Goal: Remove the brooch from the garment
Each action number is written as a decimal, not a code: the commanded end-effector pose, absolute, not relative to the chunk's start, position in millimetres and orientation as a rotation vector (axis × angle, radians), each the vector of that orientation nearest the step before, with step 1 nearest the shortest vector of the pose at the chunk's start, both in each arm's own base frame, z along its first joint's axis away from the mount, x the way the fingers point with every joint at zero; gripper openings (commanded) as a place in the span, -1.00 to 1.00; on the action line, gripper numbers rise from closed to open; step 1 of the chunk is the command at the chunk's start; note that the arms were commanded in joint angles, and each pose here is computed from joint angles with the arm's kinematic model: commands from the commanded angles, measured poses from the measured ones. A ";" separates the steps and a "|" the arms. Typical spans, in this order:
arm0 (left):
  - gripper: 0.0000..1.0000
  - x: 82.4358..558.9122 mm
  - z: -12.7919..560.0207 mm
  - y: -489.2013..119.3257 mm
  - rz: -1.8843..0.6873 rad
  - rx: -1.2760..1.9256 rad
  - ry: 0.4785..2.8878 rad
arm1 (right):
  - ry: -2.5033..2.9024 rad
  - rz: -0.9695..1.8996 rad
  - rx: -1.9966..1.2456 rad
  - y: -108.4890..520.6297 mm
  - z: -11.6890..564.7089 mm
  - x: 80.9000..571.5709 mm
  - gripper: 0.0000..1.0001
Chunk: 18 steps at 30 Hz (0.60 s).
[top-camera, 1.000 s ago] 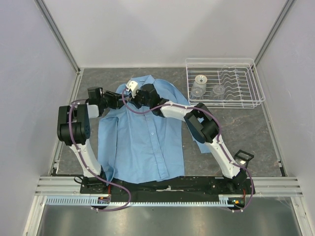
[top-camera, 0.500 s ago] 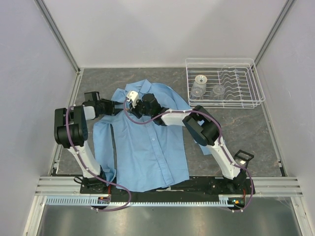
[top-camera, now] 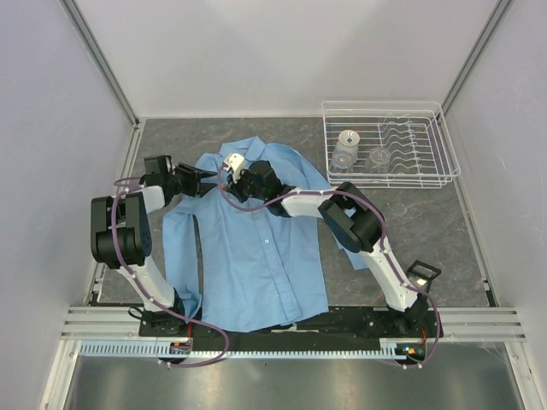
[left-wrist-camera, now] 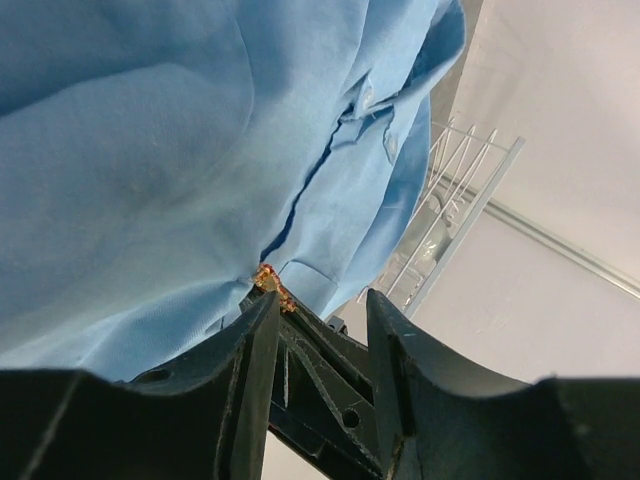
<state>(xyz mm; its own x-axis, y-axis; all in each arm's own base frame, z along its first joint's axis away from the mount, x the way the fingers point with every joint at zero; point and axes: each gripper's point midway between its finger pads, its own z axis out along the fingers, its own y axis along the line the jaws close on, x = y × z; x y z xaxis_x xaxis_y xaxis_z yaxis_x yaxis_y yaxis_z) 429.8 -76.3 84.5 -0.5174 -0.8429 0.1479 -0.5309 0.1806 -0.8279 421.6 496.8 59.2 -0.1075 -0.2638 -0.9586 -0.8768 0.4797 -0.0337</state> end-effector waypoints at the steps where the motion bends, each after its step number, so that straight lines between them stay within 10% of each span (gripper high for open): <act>1: -0.05 423.2 92.9 -97.6 -1.339 -1.229 2.151 | 1.528 0.733 -0.923 507.0 113.1 432.6 -1.00; 18: -0.14 421.8 55.3 -96.7 -1.181 -1.284 2.242 | 1.529 0.755 -0.889 500.3 119.5 436.0 -1.00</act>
